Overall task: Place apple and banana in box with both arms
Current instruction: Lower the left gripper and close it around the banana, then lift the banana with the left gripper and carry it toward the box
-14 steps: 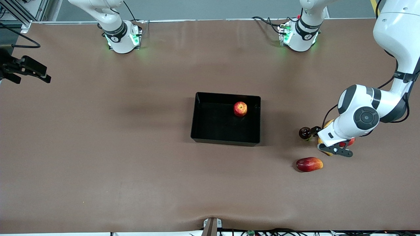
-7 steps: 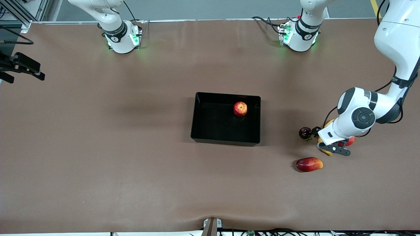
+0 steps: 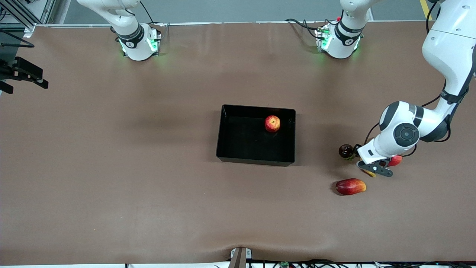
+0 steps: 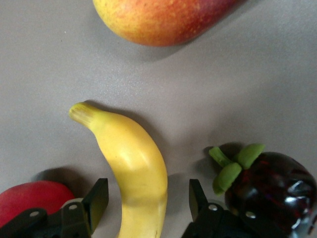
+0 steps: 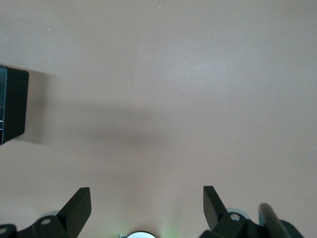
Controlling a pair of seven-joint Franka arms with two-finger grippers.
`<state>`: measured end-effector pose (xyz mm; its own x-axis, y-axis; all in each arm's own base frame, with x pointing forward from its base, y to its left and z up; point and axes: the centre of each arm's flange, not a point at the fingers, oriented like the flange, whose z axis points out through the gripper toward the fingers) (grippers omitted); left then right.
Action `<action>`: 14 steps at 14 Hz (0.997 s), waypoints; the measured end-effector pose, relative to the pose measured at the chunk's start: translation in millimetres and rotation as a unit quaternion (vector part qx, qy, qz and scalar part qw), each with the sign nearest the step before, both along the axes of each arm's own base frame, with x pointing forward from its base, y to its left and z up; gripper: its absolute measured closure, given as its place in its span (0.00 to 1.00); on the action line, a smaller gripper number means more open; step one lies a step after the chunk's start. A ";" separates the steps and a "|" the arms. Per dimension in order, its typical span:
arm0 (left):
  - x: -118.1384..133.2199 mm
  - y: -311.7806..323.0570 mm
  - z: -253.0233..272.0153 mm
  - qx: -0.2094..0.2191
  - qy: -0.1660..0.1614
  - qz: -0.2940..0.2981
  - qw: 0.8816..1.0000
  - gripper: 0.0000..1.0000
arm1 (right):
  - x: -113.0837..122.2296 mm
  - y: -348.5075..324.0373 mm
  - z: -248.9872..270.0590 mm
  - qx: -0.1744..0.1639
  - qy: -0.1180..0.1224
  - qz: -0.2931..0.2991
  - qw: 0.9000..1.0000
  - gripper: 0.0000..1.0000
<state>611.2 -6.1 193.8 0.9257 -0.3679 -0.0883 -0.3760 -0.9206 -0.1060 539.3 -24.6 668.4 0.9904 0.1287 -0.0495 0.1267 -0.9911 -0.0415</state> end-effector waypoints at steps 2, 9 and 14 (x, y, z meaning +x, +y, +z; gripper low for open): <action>-3.1 1.9 -3.2 0.000 0.004 0.001 1.000 0.28 | -0.1 0.3 0.6 0.000 -0.001 0.000 1.000 0.00; -6.0 8.2 -4.9 0.001 0.005 0.020 1.000 0.62 | -0.4 -2.0 2.4 -0.001 -0.003 -0.002 1.000 0.00; -2.3 -4.4 35.8 0.017 -0.006 0.016 1.000 0.62 | -1.7 -2.7 2.3 -0.001 0.002 -0.003 1.000 0.00</action>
